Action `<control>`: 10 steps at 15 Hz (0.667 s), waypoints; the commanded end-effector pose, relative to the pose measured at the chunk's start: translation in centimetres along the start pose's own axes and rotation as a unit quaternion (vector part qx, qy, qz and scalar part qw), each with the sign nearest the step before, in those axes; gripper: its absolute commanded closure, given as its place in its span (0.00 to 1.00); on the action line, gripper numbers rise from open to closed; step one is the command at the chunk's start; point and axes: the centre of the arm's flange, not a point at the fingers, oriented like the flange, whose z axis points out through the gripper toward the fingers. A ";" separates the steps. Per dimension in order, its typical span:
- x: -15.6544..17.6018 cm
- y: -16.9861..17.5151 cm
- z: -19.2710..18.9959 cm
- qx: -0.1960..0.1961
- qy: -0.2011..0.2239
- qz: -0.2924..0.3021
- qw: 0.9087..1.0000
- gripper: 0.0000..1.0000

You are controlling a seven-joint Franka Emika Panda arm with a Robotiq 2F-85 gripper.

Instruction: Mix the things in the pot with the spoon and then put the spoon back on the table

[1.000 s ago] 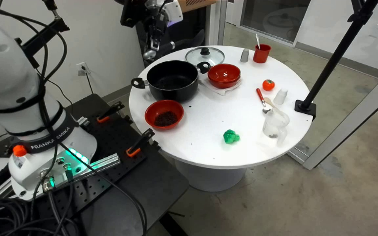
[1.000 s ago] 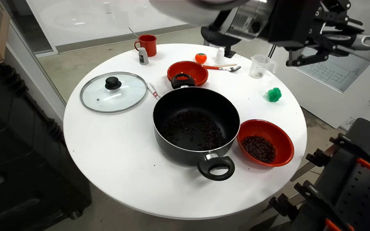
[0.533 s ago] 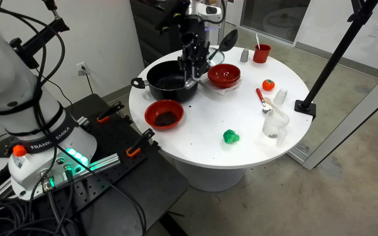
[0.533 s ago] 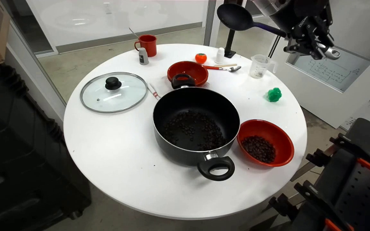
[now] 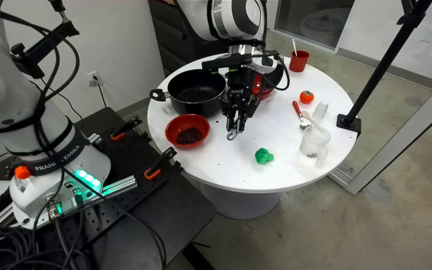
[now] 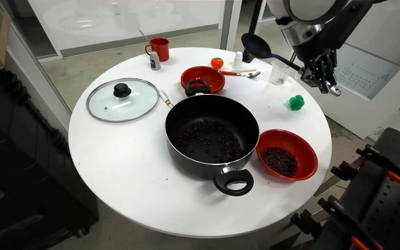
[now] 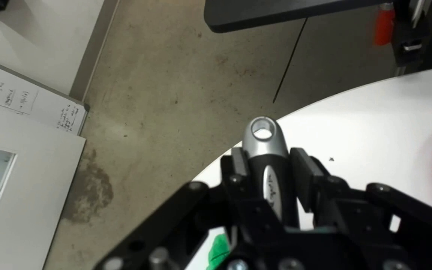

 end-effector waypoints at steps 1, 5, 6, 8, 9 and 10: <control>2.3 -1.5 1.2 0.010 -0.030 -0.039 0.999 0.92; 4.1 -3.5 3.0 0.029 -0.048 -0.043 0.997 0.92; 4.7 -3.9 3.4 0.035 -0.050 -0.044 0.997 0.92; 5.9 -4.7 4.2 0.049 -0.055 -0.047 0.996 0.92; 6.5 -5.0 4.6 0.057 -0.055 -0.048 0.996 0.92; 7.0 -5.2 4.9 0.066 -0.055 -0.055 0.995 0.92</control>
